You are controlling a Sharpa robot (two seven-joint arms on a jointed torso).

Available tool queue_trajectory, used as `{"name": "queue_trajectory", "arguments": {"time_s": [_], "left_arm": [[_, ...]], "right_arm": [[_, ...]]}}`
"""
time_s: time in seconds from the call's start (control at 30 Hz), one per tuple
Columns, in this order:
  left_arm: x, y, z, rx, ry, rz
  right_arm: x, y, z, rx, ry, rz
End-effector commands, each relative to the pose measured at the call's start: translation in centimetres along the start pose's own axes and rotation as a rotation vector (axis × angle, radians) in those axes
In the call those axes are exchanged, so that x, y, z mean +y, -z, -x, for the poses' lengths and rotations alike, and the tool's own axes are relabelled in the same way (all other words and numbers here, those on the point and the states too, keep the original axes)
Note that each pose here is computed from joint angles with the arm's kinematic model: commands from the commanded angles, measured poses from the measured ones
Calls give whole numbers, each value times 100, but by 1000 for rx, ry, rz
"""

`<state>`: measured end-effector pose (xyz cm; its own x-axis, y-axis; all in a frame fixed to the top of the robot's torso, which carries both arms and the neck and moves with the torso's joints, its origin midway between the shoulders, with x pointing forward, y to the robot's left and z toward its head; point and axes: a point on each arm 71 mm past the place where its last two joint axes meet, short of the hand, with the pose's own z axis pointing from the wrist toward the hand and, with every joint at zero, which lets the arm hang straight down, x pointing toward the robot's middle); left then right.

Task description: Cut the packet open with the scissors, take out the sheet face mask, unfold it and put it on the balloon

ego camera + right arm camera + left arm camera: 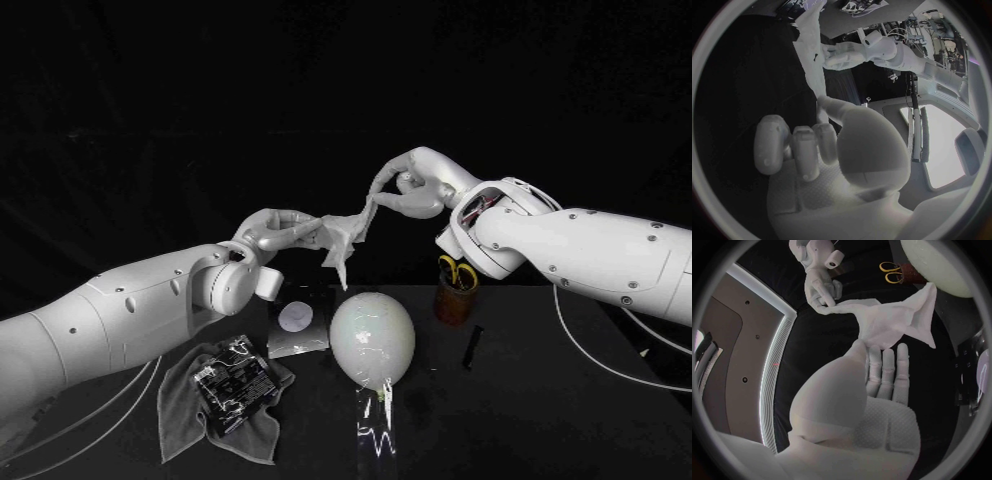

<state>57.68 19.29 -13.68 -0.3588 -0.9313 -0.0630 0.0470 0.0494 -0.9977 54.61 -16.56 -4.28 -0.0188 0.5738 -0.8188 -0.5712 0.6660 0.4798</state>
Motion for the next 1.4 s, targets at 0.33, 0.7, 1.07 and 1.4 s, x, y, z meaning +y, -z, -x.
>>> {"name": "queue_trajectory", "arguments": {"time_s": [0.33, 0.7, 1.07, 1.4], "left_arm": [[-332, -45, -23, 6, -121, -57], [-368, -60, -24, -22, -161, -66], [-386, -55, -11, -51, -101, -89], [-393, -41, 5, -52, -73, -97]], "right_arm": [[-28, -10, -49, 6, 23, -33], [-2, 2, -48, -19, 11, -29], [-37, 21, -38, -4, 15, -45], [-80, 22, -36, 23, 46, -56]]}}
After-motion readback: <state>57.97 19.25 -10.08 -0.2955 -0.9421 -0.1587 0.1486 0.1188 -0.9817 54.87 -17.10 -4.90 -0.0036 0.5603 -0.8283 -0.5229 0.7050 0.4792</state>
